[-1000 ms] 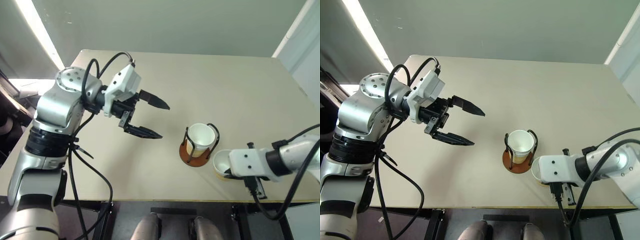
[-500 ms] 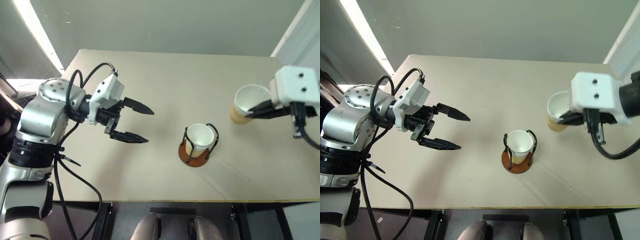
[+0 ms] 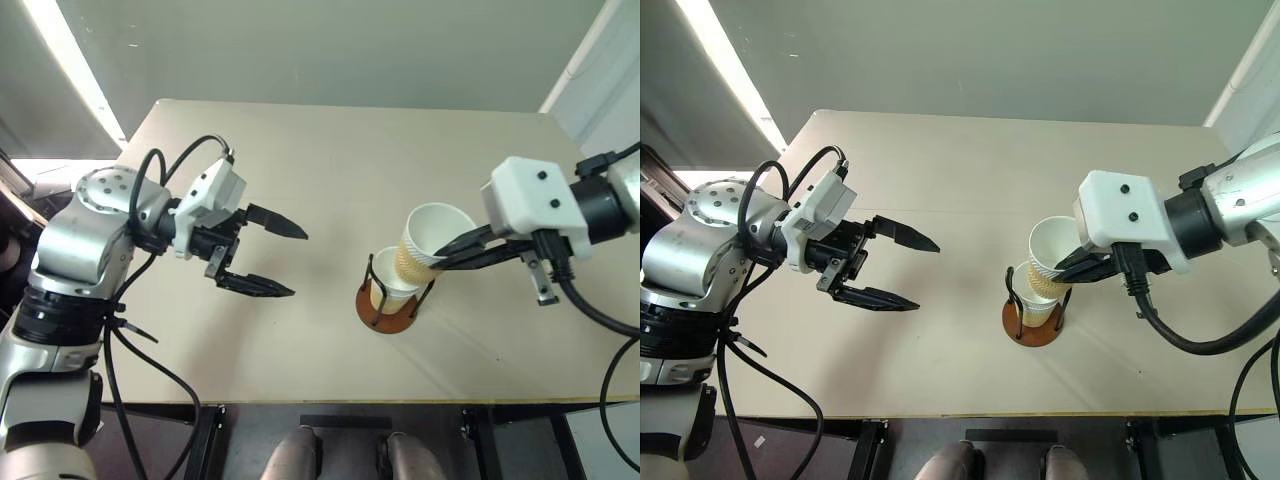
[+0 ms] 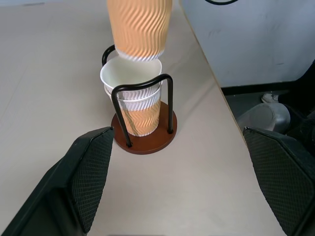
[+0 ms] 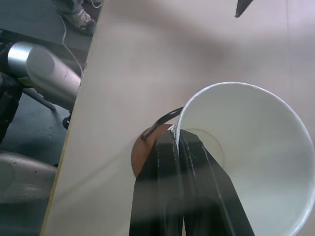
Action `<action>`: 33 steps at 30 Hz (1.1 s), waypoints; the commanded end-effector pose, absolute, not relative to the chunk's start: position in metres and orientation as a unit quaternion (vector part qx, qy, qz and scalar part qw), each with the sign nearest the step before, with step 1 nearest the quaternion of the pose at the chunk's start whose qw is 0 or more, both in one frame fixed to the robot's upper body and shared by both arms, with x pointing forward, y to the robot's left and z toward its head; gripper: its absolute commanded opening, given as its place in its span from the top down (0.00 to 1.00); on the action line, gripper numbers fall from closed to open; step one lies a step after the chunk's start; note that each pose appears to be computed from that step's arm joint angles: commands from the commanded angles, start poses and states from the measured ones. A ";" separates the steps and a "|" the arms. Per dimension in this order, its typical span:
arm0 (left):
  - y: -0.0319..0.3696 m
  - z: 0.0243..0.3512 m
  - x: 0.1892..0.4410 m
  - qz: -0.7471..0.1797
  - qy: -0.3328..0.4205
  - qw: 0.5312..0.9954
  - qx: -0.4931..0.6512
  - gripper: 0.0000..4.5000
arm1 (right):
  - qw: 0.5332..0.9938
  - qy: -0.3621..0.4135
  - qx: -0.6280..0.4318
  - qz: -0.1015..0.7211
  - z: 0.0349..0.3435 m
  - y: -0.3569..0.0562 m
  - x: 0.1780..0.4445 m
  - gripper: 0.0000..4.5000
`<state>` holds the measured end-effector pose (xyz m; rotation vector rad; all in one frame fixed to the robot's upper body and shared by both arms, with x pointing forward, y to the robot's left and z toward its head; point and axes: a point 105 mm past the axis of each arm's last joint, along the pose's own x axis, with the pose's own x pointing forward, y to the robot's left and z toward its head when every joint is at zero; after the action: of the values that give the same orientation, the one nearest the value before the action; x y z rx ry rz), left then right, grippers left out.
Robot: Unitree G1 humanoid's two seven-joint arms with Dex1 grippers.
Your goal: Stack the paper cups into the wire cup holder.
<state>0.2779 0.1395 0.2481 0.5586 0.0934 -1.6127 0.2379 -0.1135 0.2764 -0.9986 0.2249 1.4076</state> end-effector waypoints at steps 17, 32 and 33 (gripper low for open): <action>0.135 0.258 0.271 -0.714 0.026 0.651 0.259 0.00 | 0.632 0.093 -0.457 0.619 0.261 -0.099 0.256 0.79; 0.139 0.256 0.278 -0.676 0.030 0.695 0.243 0.00 | 0.789 0.011 -0.357 0.500 0.312 -0.130 0.307 0.01; 0.141 0.255 0.281 -0.666 0.030 0.706 0.239 0.00 | 0.809 0.014 -0.335 0.482 0.308 -0.138 0.314 0.01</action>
<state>0.2812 0.1376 0.2443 0.5109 0.1133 -1.5278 0.3091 -0.1273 0.2981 -0.7592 0.0750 1.1080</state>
